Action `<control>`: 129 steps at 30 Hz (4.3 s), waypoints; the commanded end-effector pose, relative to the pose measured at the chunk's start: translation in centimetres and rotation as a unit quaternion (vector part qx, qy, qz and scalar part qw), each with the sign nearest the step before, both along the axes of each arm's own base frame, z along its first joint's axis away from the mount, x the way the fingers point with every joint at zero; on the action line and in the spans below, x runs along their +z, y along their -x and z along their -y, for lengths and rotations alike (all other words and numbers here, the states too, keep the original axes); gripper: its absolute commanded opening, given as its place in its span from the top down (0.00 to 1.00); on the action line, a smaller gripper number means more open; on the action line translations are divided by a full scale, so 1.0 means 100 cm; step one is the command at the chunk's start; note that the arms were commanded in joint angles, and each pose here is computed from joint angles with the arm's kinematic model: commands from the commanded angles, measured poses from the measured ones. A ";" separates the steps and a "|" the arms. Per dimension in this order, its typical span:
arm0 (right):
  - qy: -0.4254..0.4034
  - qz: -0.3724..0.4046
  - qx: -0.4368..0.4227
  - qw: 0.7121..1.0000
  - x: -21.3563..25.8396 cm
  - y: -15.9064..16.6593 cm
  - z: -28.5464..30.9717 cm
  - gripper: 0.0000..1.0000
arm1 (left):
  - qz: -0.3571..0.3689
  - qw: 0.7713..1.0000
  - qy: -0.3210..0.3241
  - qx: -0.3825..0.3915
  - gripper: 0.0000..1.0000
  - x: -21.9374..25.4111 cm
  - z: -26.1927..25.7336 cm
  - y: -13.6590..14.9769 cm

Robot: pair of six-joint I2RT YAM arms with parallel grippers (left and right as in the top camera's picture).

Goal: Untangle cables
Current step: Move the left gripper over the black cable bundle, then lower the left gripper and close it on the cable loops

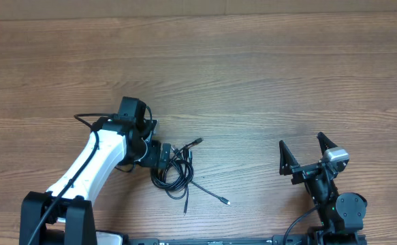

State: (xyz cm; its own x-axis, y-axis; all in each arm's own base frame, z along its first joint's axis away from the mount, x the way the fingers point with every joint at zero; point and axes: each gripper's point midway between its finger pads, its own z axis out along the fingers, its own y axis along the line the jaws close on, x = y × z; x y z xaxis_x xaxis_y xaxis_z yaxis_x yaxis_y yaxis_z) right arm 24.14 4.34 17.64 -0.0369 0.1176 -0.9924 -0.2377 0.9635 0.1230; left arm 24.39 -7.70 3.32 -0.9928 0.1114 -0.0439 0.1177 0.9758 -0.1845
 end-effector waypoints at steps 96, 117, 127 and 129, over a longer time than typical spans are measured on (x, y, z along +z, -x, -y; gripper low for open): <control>-0.001 0.001 0.001 1.000 -0.002 0.000 -0.001 0.00 | 0.110 0.961 0.016 -0.255 0.41 -0.022 0.019 -0.013; 0.000 0.001 0.001 1.000 -0.002 0.000 -0.001 0.00 | 0.106 0.970 0.049 -0.215 0.46 -0.019 0.029 -0.012; -0.001 0.001 0.001 1.000 -0.002 0.000 -0.001 0.00 | 0.106 0.971 0.050 -0.208 0.44 -0.028 0.028 -0.008; -0.001 0.001 0.001 1.000 -0.002 0.000 -0.001 0.00 | 0.108 0.971 0.050 -0.208 0.43 -0.032 0.028 -0.006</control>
State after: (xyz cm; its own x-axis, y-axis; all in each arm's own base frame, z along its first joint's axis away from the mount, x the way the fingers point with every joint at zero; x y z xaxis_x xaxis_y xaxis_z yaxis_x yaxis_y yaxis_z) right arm 24.14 4.34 17.62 -0.0377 0.1180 -0.9923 -0.2376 0.9635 0.1236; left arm 25.94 -10.22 0.95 -0.8222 0.4919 -0.2864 0.5501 0.8158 -0.1782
